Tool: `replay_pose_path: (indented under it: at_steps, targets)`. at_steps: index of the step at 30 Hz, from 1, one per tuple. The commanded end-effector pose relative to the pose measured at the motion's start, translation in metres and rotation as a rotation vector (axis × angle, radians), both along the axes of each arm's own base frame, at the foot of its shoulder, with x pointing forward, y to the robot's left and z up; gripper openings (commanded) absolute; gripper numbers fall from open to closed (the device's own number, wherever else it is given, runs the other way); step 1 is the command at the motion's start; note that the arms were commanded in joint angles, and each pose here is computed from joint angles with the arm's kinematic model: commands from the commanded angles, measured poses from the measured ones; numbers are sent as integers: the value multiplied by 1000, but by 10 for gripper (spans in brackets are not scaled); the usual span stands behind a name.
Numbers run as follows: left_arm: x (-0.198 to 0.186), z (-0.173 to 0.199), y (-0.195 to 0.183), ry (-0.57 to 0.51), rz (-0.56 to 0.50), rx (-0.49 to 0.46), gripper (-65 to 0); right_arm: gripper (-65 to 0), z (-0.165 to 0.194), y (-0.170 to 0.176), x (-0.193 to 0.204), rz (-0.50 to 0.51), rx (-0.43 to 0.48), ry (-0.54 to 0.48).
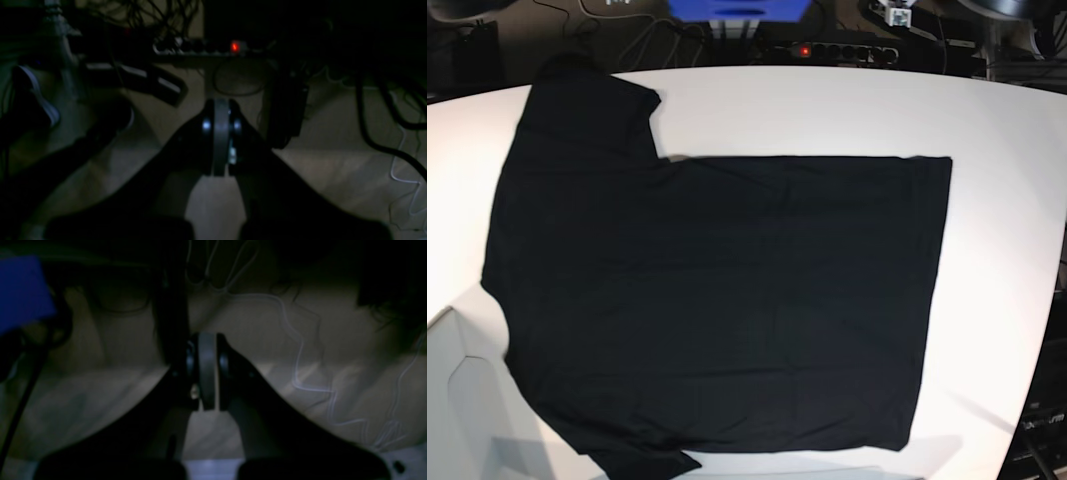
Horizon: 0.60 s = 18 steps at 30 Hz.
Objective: Fold the T-shirt properly
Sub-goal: 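Lower both grippers onto the shoulder edge corners of the black T-shirt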
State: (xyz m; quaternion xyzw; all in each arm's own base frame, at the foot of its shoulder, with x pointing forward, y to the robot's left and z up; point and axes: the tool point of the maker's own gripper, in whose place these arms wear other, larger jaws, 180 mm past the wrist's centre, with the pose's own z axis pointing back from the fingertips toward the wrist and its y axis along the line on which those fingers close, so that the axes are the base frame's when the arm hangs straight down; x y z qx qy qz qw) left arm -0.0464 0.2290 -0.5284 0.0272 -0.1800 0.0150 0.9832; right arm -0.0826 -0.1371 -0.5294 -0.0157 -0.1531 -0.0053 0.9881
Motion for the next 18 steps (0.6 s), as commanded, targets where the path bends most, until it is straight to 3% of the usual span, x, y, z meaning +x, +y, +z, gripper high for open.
replay_pose_path:
  at_steps: [1, 5, 18]
  targets:
    - [4, 13, -3, -37, -10, -18, -650, -650, 14, -4, 3, 10, -6, -37]
    - [19, 51, 2, -113, -11, -39, -650, -650, 53, -9, 19, 26, -18, -120]
    - [89, 160, 23, -401, 1, 26, -649, -650, 161, -20, 87, 53, -59, -386]
